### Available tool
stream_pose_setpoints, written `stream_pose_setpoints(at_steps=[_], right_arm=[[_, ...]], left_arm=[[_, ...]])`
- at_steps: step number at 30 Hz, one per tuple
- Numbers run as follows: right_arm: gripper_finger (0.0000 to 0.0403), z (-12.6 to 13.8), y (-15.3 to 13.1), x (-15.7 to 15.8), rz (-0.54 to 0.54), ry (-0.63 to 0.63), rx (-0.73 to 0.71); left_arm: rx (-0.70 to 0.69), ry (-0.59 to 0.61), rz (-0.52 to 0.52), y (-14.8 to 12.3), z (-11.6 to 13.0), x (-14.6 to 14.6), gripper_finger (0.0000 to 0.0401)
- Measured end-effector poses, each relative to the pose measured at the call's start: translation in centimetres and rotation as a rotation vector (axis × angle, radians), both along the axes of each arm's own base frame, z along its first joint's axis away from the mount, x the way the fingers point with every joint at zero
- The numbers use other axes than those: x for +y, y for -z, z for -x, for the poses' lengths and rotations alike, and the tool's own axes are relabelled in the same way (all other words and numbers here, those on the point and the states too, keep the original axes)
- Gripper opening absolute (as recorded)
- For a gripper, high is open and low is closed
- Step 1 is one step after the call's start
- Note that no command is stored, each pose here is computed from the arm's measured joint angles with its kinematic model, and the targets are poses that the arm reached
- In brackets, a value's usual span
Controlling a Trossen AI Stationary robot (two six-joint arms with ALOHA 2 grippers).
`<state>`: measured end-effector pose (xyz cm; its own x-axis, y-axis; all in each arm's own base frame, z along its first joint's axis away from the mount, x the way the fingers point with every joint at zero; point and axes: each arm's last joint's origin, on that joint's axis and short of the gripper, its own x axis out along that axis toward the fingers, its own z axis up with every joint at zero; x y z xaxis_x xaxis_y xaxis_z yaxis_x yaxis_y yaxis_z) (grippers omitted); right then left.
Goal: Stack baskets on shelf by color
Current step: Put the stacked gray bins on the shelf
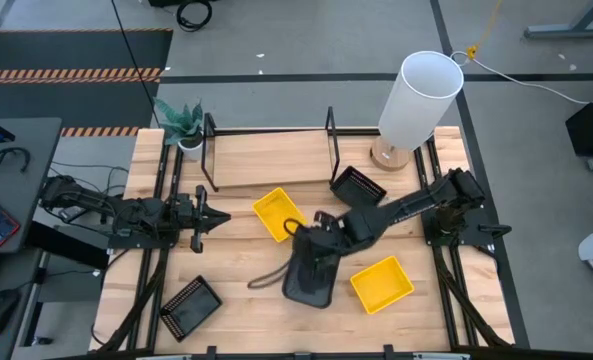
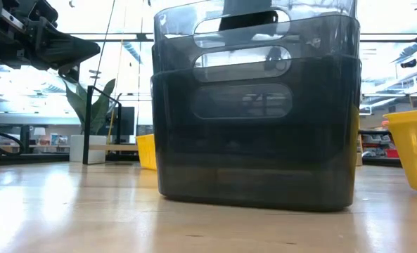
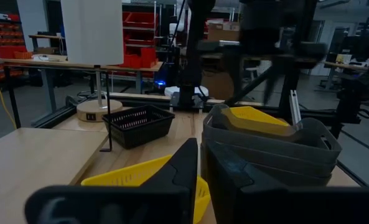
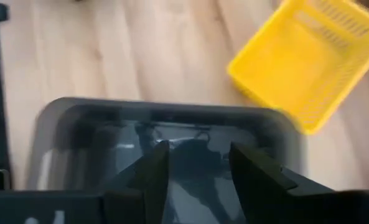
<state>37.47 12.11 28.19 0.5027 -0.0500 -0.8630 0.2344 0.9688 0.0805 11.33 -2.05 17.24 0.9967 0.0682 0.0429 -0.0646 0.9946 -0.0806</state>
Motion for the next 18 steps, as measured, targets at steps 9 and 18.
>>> stream_pose_setpoints(at_steps=[9,18], right_arm=[[0.0169,0.3,0.8,5.0,-0.09,-0.047,-0.06],[0.0169,-0.3,1.4,9.1,-0.143,-0.128,-0.089]], left_arm=[[-0.005,0.0,0.001,-0.1,0.0,0.0,0.0029],[0.001,0.0,-0.001,0.0,0.0,0.0,0.0038]])
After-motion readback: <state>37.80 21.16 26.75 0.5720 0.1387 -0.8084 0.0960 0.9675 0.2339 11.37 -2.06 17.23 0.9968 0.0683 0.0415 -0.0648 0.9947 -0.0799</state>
